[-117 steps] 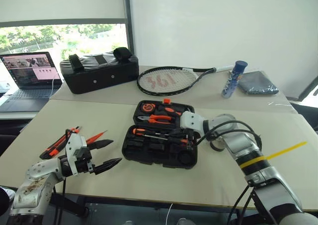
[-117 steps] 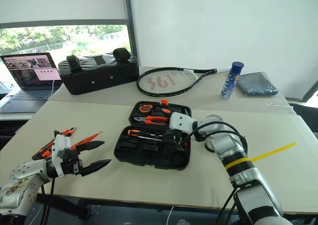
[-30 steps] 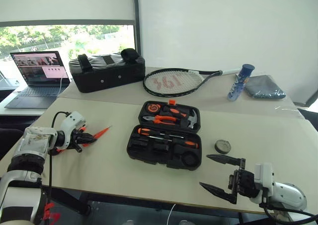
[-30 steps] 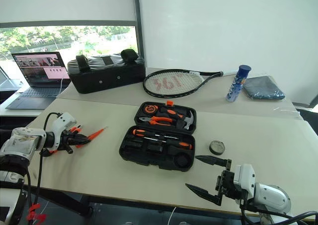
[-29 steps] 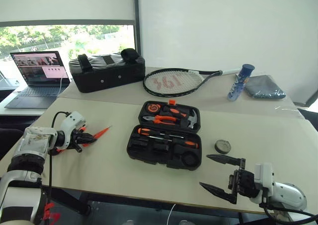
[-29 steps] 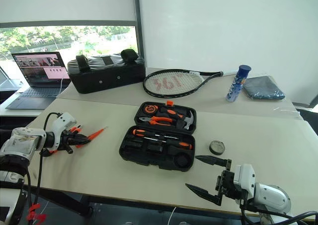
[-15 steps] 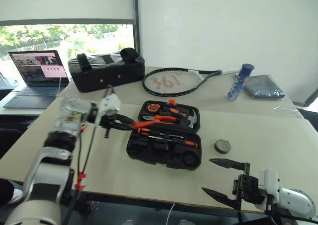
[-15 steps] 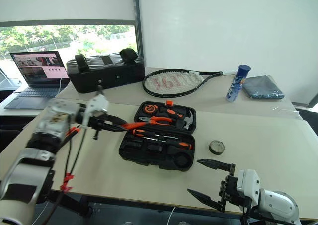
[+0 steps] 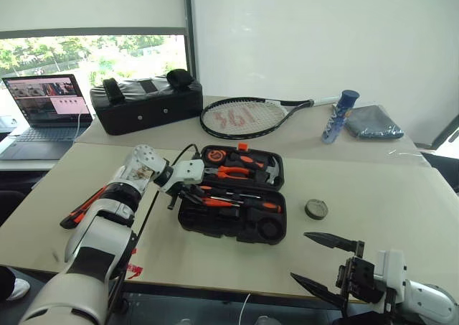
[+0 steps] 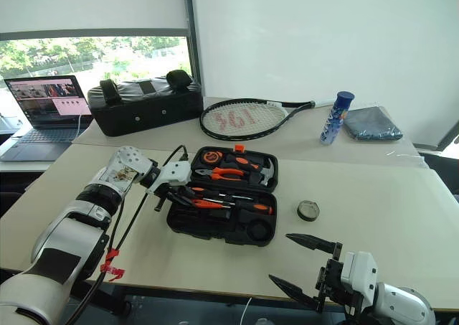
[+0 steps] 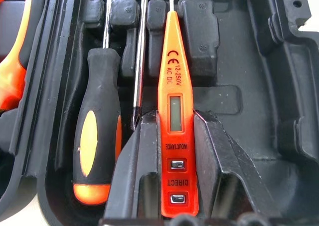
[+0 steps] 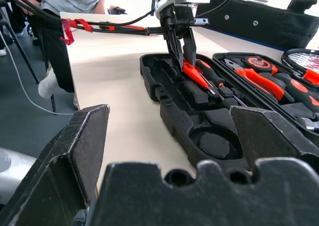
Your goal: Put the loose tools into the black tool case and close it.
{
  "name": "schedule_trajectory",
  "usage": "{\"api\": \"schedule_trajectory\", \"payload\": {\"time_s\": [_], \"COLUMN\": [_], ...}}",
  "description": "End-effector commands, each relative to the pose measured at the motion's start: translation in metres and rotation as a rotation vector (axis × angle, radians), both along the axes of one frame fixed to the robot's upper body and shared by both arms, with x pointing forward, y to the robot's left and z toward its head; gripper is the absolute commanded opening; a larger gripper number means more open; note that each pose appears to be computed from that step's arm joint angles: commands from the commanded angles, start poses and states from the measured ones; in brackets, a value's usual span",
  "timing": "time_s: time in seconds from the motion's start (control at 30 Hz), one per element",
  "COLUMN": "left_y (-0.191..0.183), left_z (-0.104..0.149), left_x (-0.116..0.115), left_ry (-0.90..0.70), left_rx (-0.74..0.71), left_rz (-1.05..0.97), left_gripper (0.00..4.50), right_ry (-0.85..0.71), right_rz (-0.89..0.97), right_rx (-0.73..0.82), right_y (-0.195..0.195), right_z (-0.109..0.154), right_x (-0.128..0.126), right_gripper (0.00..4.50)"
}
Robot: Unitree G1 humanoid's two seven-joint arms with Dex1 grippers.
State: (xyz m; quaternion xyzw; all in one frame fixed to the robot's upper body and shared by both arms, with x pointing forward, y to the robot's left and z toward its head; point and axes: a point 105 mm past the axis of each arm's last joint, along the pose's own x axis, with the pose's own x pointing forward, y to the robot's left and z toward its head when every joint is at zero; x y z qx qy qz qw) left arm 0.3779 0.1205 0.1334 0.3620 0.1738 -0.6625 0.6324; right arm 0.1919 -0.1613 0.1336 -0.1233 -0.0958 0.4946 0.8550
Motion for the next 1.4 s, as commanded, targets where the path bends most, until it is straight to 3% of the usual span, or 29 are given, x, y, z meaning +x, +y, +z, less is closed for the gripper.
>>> {"api": "schedule_trajectory", "payload": {"time_s": [0.03,0.83,1.4], "left_y": [0.004,0.028,0.022], "left_z": [-0.003,-0.008,-0.016], "left_x": [0.003,0.002,-0.005], "left_ry": [-0.023,-0.03,0.027], "left_rx": [0.064,0.233,0.188], "left_rz": [0.004,0.01,0.002], "left_gripper": [0.48,0.48,0.48], "right_ry": [-0.048,-0.047,-0.051], "right_rz": [0.01,0.017,0.013], "right_rx": [-0.004,-0.023,-0.037], "right_y": [0.003,0.004,0.001], "right_z": [0.01,0.007,0.007], "right_x": [0.0,0.007,0.011], "right_gripper": [4.5,4.5,4.5]}}
